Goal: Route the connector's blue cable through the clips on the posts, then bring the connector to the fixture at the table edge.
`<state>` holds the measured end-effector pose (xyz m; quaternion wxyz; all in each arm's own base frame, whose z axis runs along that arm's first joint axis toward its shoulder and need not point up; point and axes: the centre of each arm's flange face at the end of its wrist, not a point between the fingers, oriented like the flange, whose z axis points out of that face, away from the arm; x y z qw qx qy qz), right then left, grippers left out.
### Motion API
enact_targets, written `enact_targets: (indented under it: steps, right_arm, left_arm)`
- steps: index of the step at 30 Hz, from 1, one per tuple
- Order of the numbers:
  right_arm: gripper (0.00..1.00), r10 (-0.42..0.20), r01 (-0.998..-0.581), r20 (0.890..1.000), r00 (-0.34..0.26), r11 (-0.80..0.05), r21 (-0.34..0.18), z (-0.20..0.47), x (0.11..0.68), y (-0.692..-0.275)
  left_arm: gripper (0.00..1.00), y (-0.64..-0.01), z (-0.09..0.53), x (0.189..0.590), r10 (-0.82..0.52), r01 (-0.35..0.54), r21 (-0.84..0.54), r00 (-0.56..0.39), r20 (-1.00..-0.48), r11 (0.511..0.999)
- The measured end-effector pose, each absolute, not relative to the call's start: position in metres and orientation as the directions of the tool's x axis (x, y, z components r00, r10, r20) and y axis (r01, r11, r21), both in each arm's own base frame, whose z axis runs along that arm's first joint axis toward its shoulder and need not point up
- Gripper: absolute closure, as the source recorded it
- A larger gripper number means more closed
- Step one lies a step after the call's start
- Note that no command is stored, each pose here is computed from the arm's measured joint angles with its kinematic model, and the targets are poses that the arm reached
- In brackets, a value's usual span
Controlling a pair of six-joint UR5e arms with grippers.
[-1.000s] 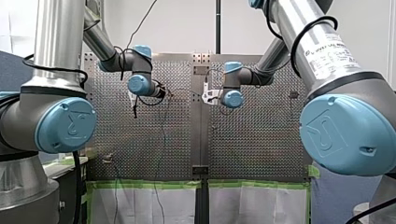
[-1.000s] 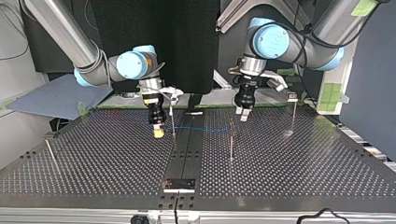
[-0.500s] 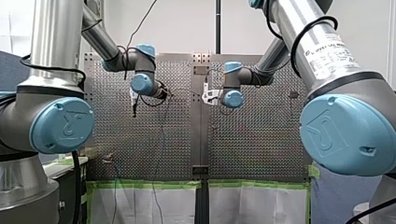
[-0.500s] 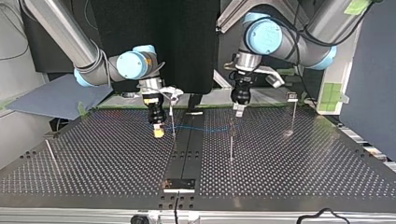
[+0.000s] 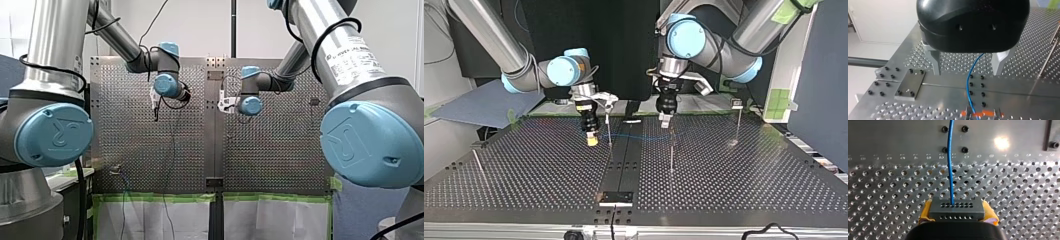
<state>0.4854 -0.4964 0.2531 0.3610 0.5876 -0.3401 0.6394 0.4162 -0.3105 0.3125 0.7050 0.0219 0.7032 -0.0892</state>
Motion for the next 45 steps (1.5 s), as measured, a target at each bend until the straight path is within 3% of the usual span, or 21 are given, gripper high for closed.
enact_targets:
  steps: [19, 45]
  right_arm:
    - [1.00, 0.063, -0.860, 0.998, -0.026, -0.511, 0.010, 0.250, 0.481, -0.501]
    - [1.00, 0.060, -0.853, 0.998, -0.023, -0.522, 0.012, 0.245, 0.482, -0.501]
  left_arm:
    - [0.02, -0.370, 0.332, 0.387, -0.107, 0.140, -0.104, 0.007, -0.994, 0.985]
    - [0.02, -0.391, 0.318, 0.436, -0.038, -0.067, -0.036, -0.029, -0.999, 0.997]
